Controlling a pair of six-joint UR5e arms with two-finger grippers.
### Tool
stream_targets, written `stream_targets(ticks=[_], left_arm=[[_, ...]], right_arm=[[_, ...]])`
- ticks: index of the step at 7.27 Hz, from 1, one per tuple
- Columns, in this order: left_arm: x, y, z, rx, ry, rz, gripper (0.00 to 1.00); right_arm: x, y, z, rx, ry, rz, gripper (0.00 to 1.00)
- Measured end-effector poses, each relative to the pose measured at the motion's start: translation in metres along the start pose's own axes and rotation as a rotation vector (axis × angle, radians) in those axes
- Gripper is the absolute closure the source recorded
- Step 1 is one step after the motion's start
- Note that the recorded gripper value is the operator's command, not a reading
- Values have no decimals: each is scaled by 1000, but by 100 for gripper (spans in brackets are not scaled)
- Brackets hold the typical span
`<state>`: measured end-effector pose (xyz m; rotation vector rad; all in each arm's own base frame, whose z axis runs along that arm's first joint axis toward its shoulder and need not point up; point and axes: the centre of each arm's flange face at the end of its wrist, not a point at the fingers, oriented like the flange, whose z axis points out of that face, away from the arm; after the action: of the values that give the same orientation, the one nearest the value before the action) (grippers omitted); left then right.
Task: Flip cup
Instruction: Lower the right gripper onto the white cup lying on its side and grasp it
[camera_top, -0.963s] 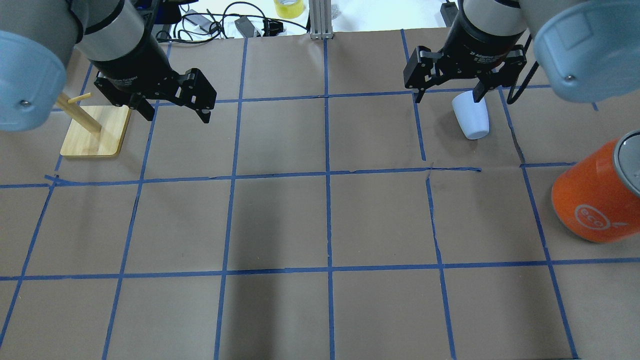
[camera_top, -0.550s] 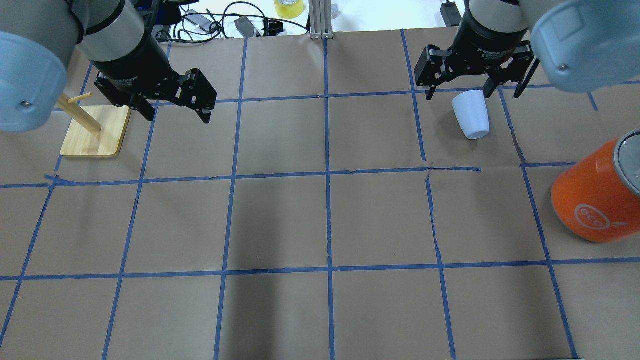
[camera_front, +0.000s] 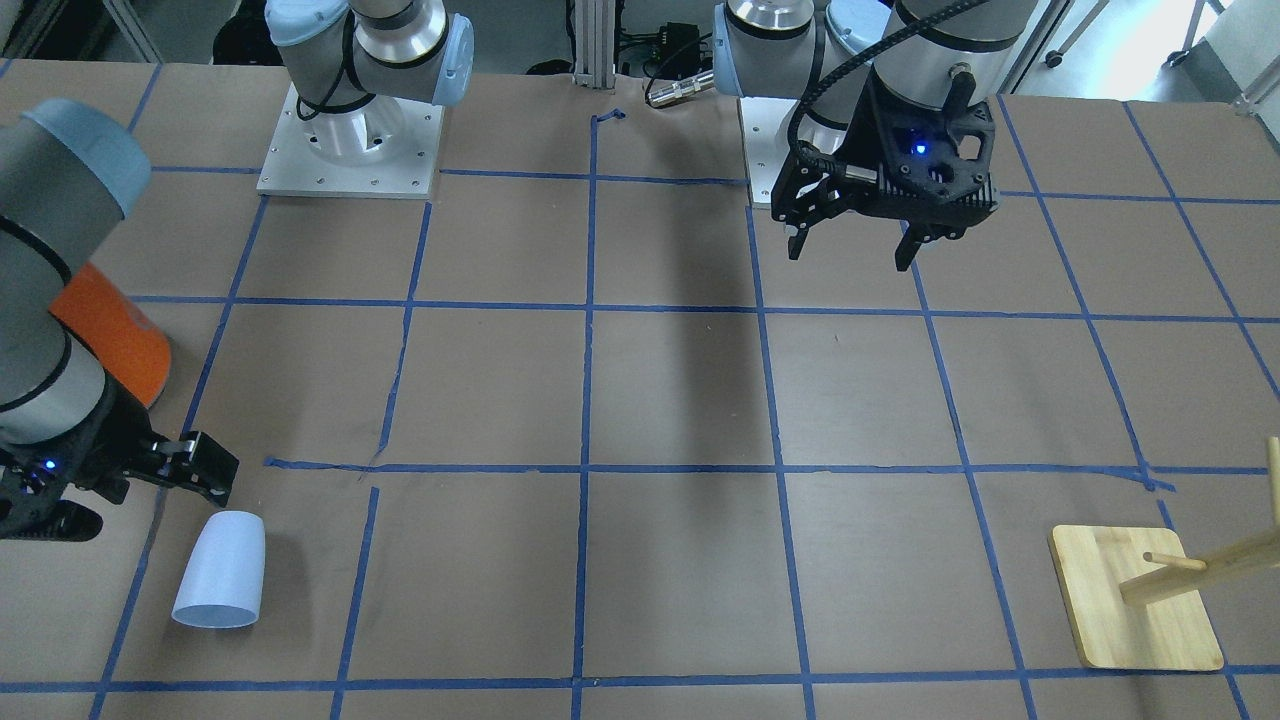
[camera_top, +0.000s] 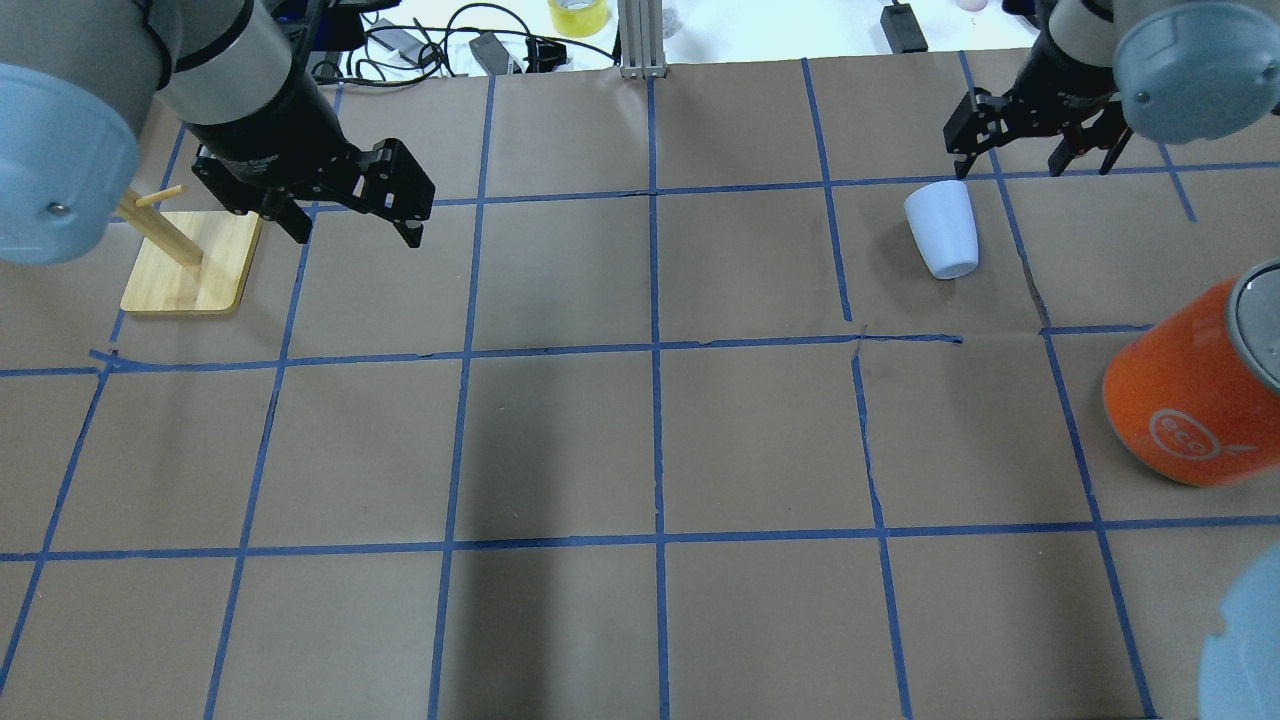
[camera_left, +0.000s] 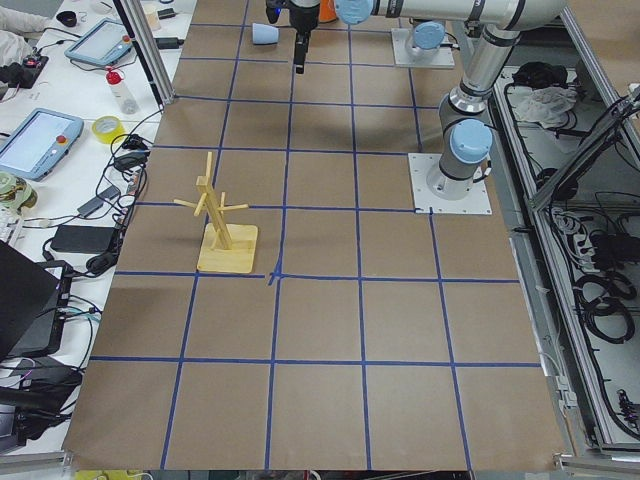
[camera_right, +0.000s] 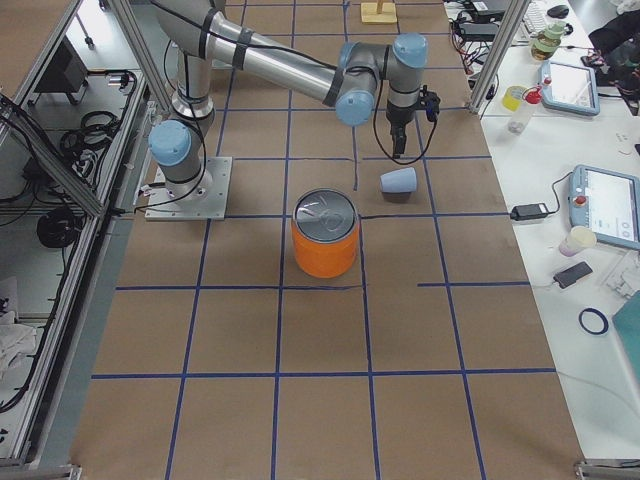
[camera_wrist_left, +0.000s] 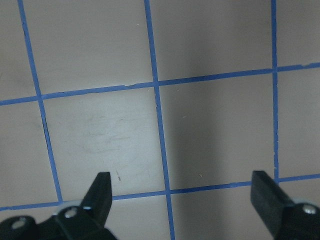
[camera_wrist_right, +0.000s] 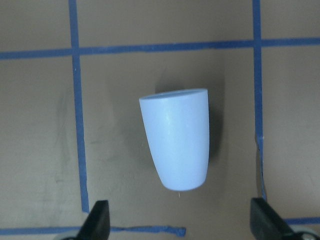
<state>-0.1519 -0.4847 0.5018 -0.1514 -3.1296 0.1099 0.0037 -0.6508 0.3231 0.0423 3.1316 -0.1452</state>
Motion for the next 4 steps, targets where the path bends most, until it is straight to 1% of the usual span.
stream_targets(ticks=[1,3,4], left_arm=[[0,0,0,0,0,0,0],[0,0,0,0,0,-2,0],[0,0,0,1,0,-3,0]], right_arm=[[2,-12,34,17,-3,-5,0],[4,-22,95,43,0,-18,0],[4,-22,118,47,1,-33,9]])
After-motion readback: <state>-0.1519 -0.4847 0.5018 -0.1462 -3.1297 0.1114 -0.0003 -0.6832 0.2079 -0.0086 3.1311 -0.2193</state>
